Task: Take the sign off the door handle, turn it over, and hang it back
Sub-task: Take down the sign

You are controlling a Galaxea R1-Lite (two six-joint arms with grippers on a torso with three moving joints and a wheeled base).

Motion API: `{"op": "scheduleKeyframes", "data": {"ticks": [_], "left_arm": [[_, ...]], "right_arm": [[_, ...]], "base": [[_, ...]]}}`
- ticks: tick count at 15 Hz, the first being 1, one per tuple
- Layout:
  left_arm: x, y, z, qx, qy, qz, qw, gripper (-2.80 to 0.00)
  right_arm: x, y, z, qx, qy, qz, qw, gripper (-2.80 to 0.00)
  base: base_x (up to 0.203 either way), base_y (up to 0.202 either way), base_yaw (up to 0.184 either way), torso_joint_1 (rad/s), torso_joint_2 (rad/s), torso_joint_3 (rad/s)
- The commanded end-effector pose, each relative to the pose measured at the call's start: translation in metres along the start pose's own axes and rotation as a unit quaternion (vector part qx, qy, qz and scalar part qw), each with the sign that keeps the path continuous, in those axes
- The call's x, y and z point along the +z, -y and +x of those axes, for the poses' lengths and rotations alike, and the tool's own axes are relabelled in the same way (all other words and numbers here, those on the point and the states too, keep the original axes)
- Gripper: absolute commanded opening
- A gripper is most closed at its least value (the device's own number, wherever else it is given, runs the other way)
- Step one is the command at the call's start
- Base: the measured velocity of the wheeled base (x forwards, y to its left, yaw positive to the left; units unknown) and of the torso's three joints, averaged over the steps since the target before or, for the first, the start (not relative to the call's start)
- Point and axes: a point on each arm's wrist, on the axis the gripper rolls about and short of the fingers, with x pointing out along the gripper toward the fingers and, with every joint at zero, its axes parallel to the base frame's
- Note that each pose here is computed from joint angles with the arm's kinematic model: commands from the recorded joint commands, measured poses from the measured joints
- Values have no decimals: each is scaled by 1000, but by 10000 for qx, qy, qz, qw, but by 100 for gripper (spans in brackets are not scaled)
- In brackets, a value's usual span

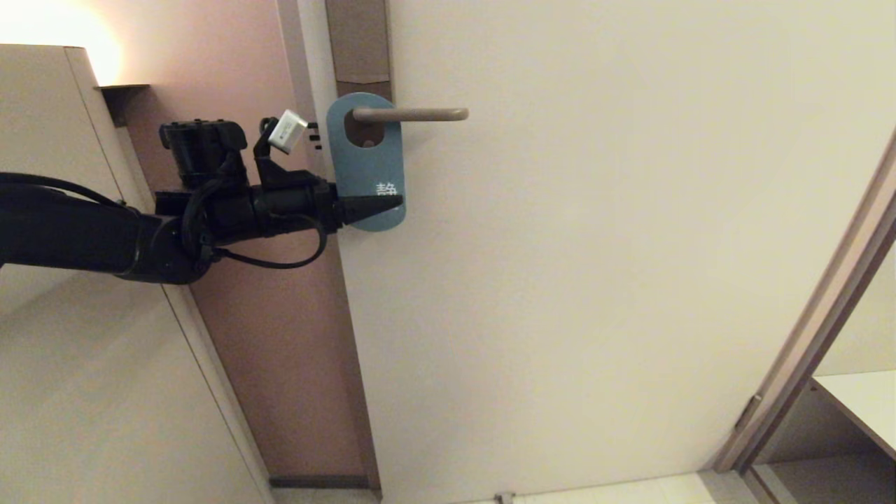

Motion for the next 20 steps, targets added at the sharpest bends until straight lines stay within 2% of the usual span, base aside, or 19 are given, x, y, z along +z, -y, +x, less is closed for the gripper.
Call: {"op": "scheduleKeyframes", "data": {"ticks": [1,10,15,16,20], "left_arm": [[-3,-2,2,-37,-21,-26,10000,0],[-3,-8,6,-25,13,30,10000,0],[6,-11,9,-43,105,143,9998,0],[6,-11,9,-43,108,151,9998,-280],[8,-9,8,-45,121,167,9998,-280]], "right_arm": [[0,0,0,4,3,-5,10000,-280],[0,0,0,4,3,-5,10000,-280],[0,0,0,4,3,-5,10000,-280],[0,0,0,4,3,-5,10000,-280],[0,0,0,4,3,-5,10000,-280]], "base": [[0,0,0,0,0,0],[0,0,0,0,0,0],[0,0,0,0,0,0],[0,0,0,0,0,0],[0,0,0,0,0,0]]}}
